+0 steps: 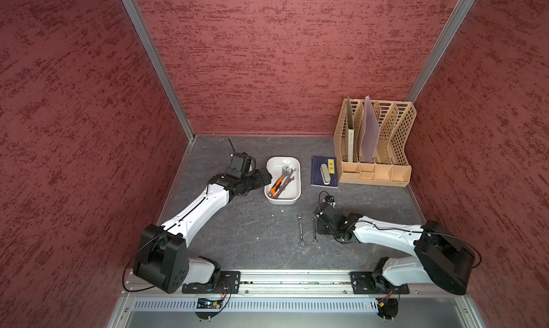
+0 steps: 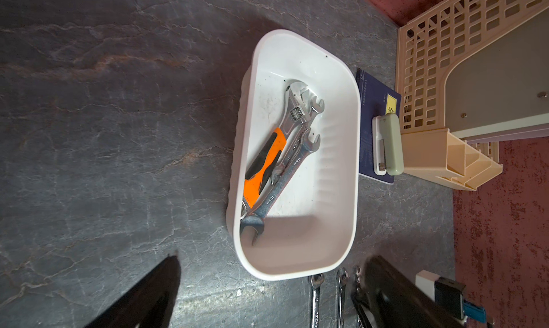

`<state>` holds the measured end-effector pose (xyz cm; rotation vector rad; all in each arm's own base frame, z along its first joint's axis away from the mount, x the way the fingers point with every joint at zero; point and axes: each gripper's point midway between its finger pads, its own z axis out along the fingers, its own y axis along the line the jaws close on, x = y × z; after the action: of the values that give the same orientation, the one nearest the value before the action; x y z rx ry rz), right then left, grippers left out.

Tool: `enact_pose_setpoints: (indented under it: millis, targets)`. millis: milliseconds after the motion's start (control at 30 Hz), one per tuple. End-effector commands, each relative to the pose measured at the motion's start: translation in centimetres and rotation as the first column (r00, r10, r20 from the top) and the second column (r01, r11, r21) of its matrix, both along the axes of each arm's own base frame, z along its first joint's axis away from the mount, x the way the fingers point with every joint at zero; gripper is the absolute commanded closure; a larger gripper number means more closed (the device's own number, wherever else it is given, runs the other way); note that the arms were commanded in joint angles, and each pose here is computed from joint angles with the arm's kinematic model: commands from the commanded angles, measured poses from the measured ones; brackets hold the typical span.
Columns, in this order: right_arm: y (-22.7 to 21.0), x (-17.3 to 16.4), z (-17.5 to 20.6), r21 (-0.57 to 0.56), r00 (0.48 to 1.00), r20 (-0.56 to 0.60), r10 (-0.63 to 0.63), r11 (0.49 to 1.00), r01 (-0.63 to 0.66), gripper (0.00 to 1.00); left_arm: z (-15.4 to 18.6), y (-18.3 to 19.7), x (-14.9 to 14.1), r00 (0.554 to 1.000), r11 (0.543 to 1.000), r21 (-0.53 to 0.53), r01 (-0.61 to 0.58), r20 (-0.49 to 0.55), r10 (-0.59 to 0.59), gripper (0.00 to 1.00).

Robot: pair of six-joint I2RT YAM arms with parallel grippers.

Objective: Take out the wrench from the storage box
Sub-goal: Place the wrench at the center of the board, then pick up the wrench from the storage box.

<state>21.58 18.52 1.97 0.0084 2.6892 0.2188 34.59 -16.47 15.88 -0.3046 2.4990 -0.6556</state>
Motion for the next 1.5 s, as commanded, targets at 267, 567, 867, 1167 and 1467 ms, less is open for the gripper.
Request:
enact_pose_setpoints:
  millis: [267,567,867,1167,1467]
  targets:
    - [7.0,6.7,9.1,0.12,0.992,0.112,0.05,0.991,-0.063,0.57,0.7,1.3,0.8,1.0,0.999,-0.037,-0.021,-0.017,0.021,0.0]
    - [14.2,12.7,11.1,0.177,0.999,0.025,-0.024,0.984,0.019,0.52,0.8,5.3,-0.2,0.996,0.995,-0.031,-0.091,-0.01,0.091,0.0]
    - [14.3,16.2,7.1,0.122,0.982,-0.01,-0.19,0.974,0.19,0.52,0.7,4.6,-0.2,0.997,0.993,-0.093,-0.074,-0.028,0.072,0.0]
    - [14.2,18.9,4.3,0.129,0.968,-0.027,-0.25,0.959,0.251,0.56,0.9,4.0,-0.8,0.998,0.993,-0.109,-0.054,-0.018,0.053,0.0]
    - [14.7,20.8,2.7,0.14,0.96,-0.022,-0.28,0.95,0.28,0.57,0.7,3.9,-1.0,0.998,0.994,-0.098,-0.053,-0.022,0.051,0.0]
